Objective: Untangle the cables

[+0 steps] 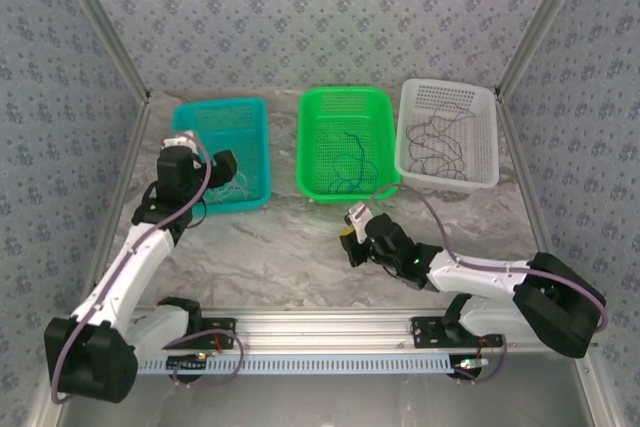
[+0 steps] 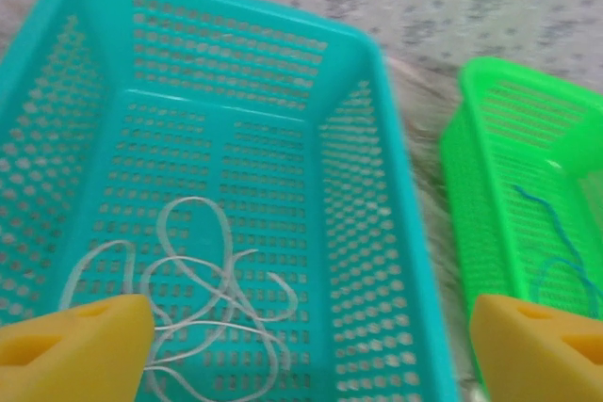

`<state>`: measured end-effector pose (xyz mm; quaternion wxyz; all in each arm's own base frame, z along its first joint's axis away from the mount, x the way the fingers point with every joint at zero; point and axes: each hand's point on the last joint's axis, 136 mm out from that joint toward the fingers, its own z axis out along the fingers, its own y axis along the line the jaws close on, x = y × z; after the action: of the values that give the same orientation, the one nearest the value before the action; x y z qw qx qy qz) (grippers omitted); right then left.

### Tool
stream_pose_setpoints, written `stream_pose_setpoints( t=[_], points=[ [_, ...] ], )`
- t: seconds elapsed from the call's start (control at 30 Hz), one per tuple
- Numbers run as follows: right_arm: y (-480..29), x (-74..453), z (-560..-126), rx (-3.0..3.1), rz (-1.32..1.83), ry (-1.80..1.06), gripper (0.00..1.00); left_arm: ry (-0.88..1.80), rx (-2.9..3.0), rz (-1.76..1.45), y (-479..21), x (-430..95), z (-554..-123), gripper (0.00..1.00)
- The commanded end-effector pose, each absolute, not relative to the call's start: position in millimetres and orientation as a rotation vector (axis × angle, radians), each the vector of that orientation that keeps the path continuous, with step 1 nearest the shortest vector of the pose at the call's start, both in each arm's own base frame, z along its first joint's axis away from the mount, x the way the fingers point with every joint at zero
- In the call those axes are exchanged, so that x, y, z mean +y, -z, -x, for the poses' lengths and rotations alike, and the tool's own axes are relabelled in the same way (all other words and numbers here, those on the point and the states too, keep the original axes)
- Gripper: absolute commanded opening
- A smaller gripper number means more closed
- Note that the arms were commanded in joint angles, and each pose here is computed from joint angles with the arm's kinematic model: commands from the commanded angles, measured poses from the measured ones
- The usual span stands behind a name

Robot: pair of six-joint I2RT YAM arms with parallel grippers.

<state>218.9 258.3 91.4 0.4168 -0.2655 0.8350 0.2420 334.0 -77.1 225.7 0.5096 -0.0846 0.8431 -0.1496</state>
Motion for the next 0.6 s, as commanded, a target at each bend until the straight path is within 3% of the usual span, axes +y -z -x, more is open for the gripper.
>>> stream_pose_setpoints(
  t=[0.0,0.3,0.57],
  points=[
    [-118.0,264.6,-222.7,2.056,0.622,-0.702,0.00,0.473,1.954,0.019,-243.0,-115.8,-322.8,0.88],
    [-145.8,258.7,-220.6,1.999,0.574,-0.848,0.00,0.752,1.895,-0.551,-229.2,-236.8,-254.6,0.78],
    [-156.2,251.5,-218.1,1.962,0.543,-0.891,0.00,0.884,1.899,-0.737,-204.2,-292.1,-226.4,0.74]
  ],
)
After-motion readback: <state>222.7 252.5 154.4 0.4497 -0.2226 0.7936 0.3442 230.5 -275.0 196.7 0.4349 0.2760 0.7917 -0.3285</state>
